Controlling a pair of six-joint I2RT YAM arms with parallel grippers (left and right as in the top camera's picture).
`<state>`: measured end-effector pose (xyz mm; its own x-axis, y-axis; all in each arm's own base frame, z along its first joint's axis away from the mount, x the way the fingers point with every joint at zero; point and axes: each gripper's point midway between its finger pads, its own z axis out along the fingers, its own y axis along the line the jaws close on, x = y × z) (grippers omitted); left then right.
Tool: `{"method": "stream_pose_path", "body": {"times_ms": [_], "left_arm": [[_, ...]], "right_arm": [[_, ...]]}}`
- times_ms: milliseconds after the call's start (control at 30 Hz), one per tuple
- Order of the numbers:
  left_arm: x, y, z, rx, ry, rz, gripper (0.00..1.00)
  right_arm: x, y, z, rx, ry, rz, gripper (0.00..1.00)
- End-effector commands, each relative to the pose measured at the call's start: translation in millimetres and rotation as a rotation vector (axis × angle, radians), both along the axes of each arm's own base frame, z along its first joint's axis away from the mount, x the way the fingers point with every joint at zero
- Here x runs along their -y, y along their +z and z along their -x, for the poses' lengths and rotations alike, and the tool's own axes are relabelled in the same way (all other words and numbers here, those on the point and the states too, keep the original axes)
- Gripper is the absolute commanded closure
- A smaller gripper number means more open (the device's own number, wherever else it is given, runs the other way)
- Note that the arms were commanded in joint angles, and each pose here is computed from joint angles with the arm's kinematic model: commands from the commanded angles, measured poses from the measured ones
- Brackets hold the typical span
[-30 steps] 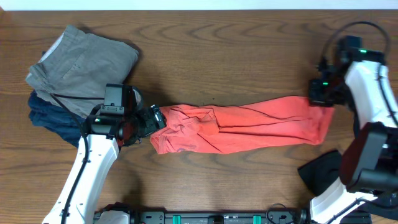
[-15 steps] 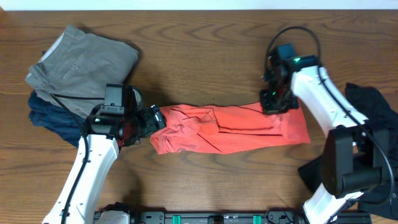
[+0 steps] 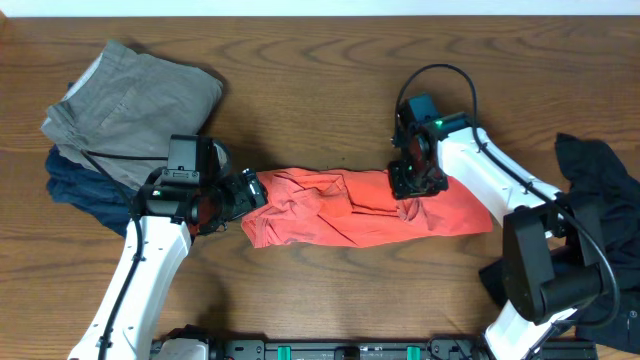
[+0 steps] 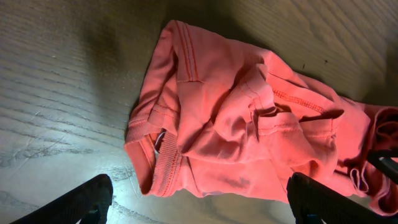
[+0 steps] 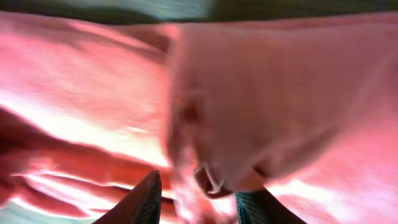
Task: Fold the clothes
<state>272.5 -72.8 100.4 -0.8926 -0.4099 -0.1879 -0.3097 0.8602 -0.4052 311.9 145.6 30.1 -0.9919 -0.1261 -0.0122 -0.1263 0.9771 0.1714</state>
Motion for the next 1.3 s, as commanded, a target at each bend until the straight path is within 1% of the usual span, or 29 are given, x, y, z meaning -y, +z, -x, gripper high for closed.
{"method": "stream_pose_path", "body": {"times_ms": [0,67,167,233,267,333,400,467,533,567,600,633,733,833,967,1133,1167,1233,1267], "left_arm": [[-2.7,-1.8,-0.5,-0.002,-0.002,-0.016,0.09],[-2.7,-1.9,-0.6,-0.002,-0.002,-0.016,0.09],[-2.7,-1.9,-0.5,-0.002,-0.002,-0.016,0.09],[-2.7,-2.0,-0.4,-0.002,-0.002,-0.016,0.08],[-2.7,-2.0,-0.3,-0.003,-0.002,-0.016,0.07],[-2.7,-2.2,0.1,-0.004,-0.003,-0.016,0.04],[-2.2,-2.3,0.6,-0.006,-0.004,-0.013,0.01],[0.2,-3.7,2.6,-0.011,-0.016,-0.001,0.02],[0.0,-8.0,5.6,-0.021,-0.017,-0.002,0.02],[0.1,-10.7,6.9,-0.023,-0.024,-0.004,0.02],[1.0,-13.4,7.4,-0.023,-0.033,-0.001,0.02],[3.6,-16.7,7.8,-0.024,-0.053,0.009,0.02],[14.5,-25.0,4.8,-0.017,-0.134,0.050,0.02],[16.2,-41.1,-2.8,-0.019,-0.198,0.034,0.02],[17.2,-71.0,-12.1,-0.061,-0.217,0.030,0.02],[18.6,-109.4,-14.1,-0.127,-0.245,0.032,0.02],[21.0,-113.8,-12.9,-0.139,-0.249,0.047,0.02],[35.1,-116.6,-7.9,-0.157,-0.285,0.135,0.00],[40.9,-116.4,-5.5,-0.163,-0.298,0.169,0.06]], "right_arm": [[-25.1,6.0,6.3,-0.024,0.027,-0.129,0.62],[-29.3,7.9,6.1,-0.018,0.057,-0.155,0.64],[-24.5,10.7,2.6,-0.006,0.049,-0.140,0.66],[-16.1,17.1,-1.2,0.012,0.035,-0.115,0.69],[-11.2,22.8,-3.6,0.029,0.028,-0.101,0.72],[-1.2,35.8,-9.2,0.072,0.009,-0.080,0.74],[8.3,52.4,-14.6,0.125,-0.013,-0.074,0.75],[17.3,70.2,-18.5,0.179,-0.035,-0.077,0.74],[26.3,88.6,-21.4,0.231,-0.060,-0.088,0.69],[29.8,95.2,-21.9,0.249,-0.070,-0.092,0.42],[33.3,101.1,-22.6,0.266,-0.080,-0.096,0.28],[36.4,105.1,-22.5,0.276,-0.088,-0.097,0.25],[43.4,106.3,-19.9,0.266,-0.107,-0.092,0.22],[48.9,99.1,-13.2,0.233,-0.117,-0.077,0.21],[50.7,91.4,-7.1,0.208,-0.119,-0.070,0.21],[52.5,84.7,-2.2,0.190,-0.120,-0.060,0.20],[53.0,83.5,-1.3,0.187,-0.120,-0.058,0.20],[55.2,80.8,0.2,0.182,-0.122,-0.045,0.20],[56.8,79.6,0.7,0.182,-0.123,-0.036,0.20]]}}
